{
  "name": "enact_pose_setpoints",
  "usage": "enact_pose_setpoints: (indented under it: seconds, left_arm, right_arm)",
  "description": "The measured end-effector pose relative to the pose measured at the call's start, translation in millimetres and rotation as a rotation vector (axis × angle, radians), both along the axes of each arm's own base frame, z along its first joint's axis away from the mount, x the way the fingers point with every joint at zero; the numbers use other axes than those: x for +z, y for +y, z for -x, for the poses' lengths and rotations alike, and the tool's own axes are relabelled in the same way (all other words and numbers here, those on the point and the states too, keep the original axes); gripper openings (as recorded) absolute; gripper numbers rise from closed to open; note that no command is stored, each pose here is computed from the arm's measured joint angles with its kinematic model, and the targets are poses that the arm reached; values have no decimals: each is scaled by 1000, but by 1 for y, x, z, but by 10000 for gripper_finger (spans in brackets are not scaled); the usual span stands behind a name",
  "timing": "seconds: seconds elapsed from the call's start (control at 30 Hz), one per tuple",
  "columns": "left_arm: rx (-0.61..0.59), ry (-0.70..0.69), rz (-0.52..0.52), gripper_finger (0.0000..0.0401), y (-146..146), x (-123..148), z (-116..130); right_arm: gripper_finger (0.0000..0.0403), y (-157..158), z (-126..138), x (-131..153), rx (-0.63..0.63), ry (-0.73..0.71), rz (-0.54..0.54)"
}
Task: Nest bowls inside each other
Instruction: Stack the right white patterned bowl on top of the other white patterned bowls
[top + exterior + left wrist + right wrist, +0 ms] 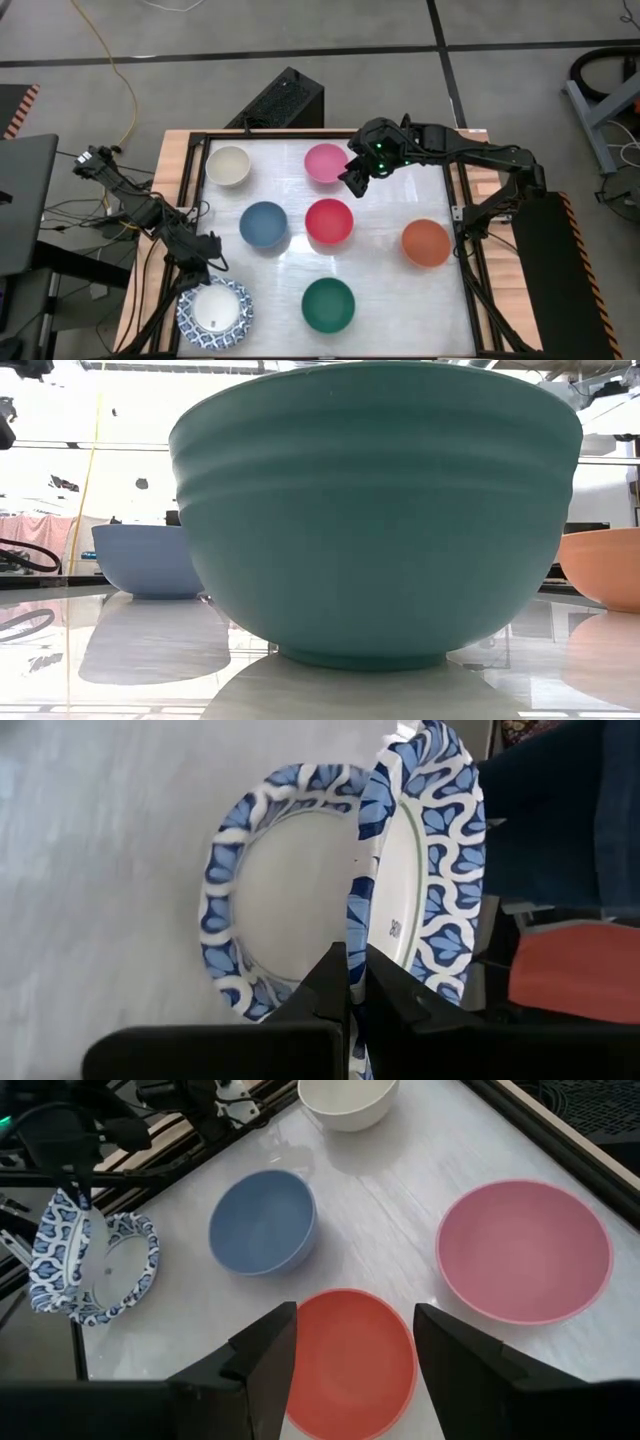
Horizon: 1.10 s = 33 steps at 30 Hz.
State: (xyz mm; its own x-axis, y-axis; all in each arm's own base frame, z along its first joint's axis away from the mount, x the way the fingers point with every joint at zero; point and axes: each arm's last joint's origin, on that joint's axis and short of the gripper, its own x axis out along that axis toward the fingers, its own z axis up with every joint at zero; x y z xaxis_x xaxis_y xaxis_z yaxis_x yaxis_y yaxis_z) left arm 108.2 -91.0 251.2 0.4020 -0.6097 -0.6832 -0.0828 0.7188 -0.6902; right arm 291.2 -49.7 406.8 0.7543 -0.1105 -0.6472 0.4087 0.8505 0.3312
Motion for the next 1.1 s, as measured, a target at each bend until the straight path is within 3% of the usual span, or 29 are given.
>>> enact_pose_setpoints:
  seconds: [0.1,0.27,0.4,1.1]
  left_arm:
    - [7,-33,38,0,-3,-8,-4]
    - [13,58,86,0,-4,-30,-2]
    - [8,-5,92,0,-5,-28,-4]
    - [-53,46,-33,0,-10,-44,-12]
  right_arm:
    - [220,0,0,0,0,0,0]
    - [220,0,0,0,0,0,0]
    - [220,0,0,0,0,0,0]
    - [220,10,-2,0,33,-1,-2]
